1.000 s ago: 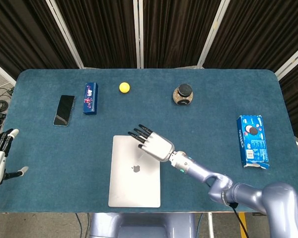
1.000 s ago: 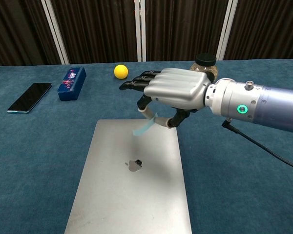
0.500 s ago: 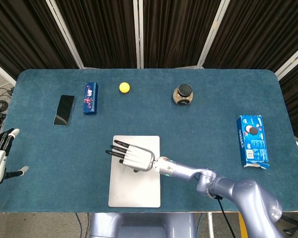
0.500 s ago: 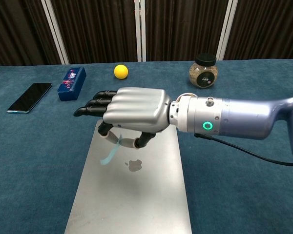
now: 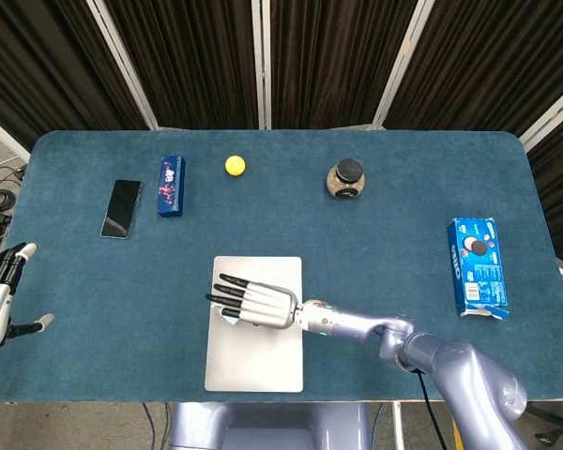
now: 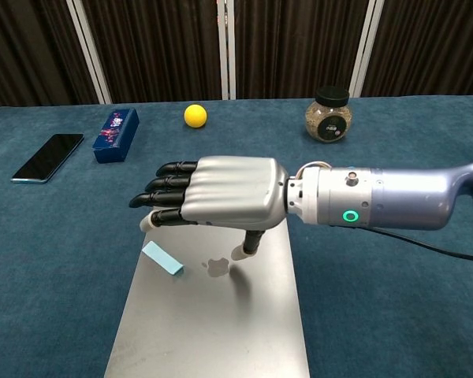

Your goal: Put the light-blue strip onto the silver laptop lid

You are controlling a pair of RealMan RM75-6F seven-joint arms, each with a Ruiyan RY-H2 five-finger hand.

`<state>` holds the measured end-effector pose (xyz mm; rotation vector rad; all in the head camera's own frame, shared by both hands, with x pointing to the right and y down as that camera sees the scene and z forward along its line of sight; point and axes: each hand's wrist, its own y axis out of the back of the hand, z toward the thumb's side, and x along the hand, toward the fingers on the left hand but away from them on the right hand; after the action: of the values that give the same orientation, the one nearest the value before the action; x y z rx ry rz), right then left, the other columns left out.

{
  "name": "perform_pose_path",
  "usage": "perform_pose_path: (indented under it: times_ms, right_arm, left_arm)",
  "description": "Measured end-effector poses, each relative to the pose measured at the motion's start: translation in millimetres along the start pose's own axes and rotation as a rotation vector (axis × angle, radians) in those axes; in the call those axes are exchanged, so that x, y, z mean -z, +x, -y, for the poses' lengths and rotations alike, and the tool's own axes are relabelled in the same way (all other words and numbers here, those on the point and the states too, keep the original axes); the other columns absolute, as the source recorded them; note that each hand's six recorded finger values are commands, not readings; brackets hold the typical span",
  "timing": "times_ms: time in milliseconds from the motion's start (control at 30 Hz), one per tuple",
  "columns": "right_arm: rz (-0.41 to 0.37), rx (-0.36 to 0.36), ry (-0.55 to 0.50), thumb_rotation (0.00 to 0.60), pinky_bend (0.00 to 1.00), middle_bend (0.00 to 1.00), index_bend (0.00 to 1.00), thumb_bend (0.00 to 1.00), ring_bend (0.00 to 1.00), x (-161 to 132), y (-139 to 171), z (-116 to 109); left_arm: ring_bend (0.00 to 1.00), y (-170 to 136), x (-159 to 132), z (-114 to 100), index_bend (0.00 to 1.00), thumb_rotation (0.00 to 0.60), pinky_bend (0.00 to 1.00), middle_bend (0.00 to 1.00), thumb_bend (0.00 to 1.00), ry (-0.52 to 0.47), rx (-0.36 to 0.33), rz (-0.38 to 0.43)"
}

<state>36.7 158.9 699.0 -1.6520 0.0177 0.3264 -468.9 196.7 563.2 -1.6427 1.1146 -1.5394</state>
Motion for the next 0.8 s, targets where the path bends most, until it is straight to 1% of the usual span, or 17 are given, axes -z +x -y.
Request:
perform_pose_path:
  times_ms: [167, 267, 367, 433, 567, 600, 767, 800]
  right_arm:
    - [0.013, 0.006, 0.035, 0.600, 0.00, 0.00, 0.15, 0.00, 0.00, 12, 19, -4]
    - [0.033, 0.017, 0.046, 0.600, 0.00, 0.00, 0.14, 0.00, 0.00, 21, 34, -8]
    - [0.070, 0.033, 0.051, 0.600, 0.00, 0.00, 0.13, 0.00, 0.00, 31, 53, -15]
    - [0.114, 0.042, 0.044, 0.600, 0.00, 0.00, 0.09, 0.00, 0.00, 39, 69, -19]
    - [0.238, 0.047, 0.006, 0.600, 0.00, 0.00, 0.01, 0.00, 0.00, 57, 106, -26]
    - [0.285, 0.046, -0.009, 0.600, 0.00, 0.00, 0.00, 0.00, 0.00, 63, 119, -28]
    - [0.483, 0.029, -0.080, 0.600, 0.00, 0.00, 0.00, 0.00, 0.00, 79, 175, -35]
    - [0.540, 0.022, -0.109, 0.600, 0.00, 0.00, 0.00, 0.00, 0.00, 81, 192, -36]
  left_arm:
    - [0.00, -1, -2, 1, 0.00, 0.600, 0.00, 0.00, 0.00, 0.006, -0.001, 0.004]
    - [0.00, -2, -3, 1, 0.00, 0.600, 0.00, 0.00, 0.00, 0.008, -0.002, 0.005]
    - [0.00, -2, -3, 2, 0.00, 0.600, 0.00, 0.00, 0.00, 0.009, -0.002, 0.005]
    - [0.00, -3, -3, 2, 0.00, 0.600, 0.00, 0.00, 0.00, 0.010, -0.001, 0.006]
    - [0.00, -3, -5, 3, 0.00, 0.600, 0.00, 0.00, 0.00, 0.015, 0.005, 0.017]
    - [0.00, -2, -6, 3, 0.00, 0.600, 0.00, 0.00, 0.00, 0.016, 0.006, 0.020]
    - [0.00, 2, -10, 5, 0.00, 0.600, 0.00, 0.00, 0.00, 0.032, 0.014, 0.044]
    - [0.00, 3, -11, 6, 0.00, 0.600, 0.00, 0.00, 0.00, 0.035, 0.018, 0.048]
